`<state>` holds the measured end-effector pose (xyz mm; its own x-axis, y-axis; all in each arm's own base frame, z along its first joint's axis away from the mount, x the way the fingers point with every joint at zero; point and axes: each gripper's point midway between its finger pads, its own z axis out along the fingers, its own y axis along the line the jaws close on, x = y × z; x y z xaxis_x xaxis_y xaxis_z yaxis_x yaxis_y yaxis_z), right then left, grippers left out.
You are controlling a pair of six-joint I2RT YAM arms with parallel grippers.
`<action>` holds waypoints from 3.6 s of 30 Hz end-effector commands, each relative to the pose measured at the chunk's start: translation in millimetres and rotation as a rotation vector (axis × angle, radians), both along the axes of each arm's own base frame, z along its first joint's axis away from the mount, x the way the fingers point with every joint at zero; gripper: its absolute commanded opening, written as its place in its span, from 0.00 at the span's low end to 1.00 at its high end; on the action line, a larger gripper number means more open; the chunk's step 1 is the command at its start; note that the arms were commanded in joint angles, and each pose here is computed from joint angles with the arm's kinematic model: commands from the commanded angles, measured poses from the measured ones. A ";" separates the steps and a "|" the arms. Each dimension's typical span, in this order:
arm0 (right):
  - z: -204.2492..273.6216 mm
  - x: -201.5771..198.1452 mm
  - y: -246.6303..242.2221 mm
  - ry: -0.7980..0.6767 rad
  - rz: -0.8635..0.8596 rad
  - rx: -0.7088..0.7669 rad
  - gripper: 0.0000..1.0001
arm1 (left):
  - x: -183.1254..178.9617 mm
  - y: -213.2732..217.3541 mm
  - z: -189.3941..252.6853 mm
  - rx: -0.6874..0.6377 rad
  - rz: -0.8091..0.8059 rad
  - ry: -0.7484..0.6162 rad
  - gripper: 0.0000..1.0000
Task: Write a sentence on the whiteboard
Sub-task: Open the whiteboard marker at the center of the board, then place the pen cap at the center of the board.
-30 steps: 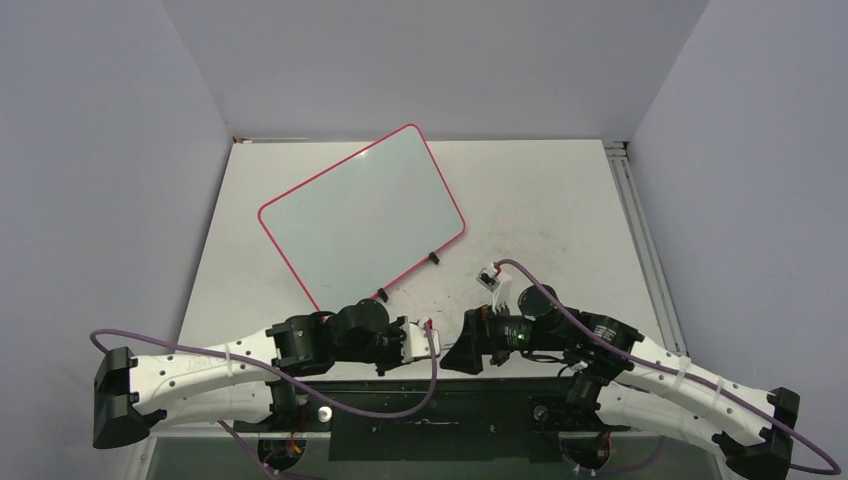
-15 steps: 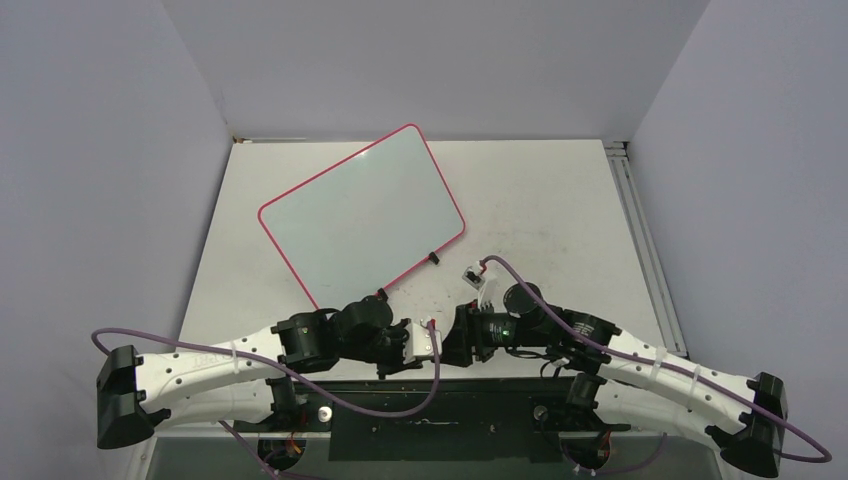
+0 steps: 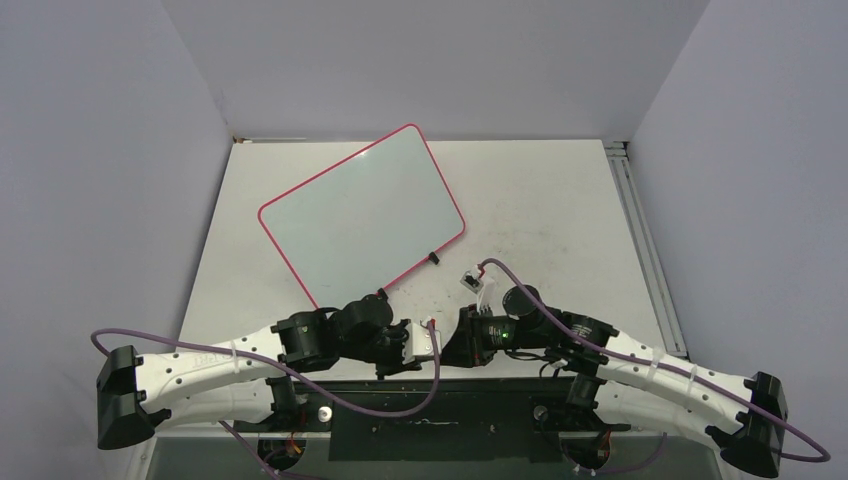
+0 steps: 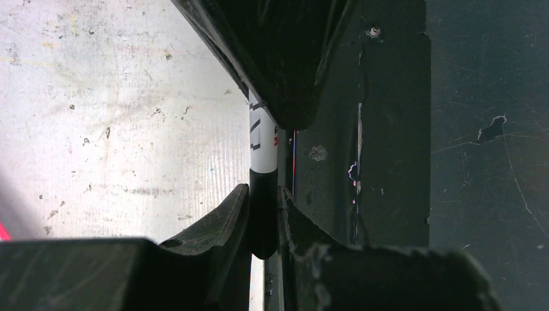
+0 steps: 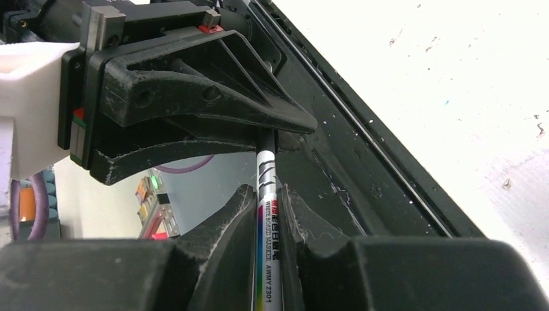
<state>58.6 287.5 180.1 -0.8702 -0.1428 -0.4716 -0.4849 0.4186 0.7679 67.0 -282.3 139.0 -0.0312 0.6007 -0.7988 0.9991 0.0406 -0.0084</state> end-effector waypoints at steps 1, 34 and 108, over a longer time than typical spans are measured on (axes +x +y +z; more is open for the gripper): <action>19.9 3.0 4.5 -0.058 -0.004 0.068 0.09 | 3.6 -12.7 25.9 -0.071 -0.004 -0.011 0.00; 116.7 18.8 -96.0 -0.453 -0.084 -0.200 0.05 | 56.5 11.7 15.5 -0.097 0.256 -0.206 0.00; 62.0 186.6 -162.1 -0.618 -0.952 -0.231 0.05 | 151.3 34.2 -44.0 -0.145 1.469 0.103 0.66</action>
<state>242.7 121.0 219.9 -0.3390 0.2705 -0.9010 -0.1372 0.9333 0.3318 200.7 -286.0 104.9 -0.6053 0.0446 -0.7947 0.2922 0.9412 -0.1697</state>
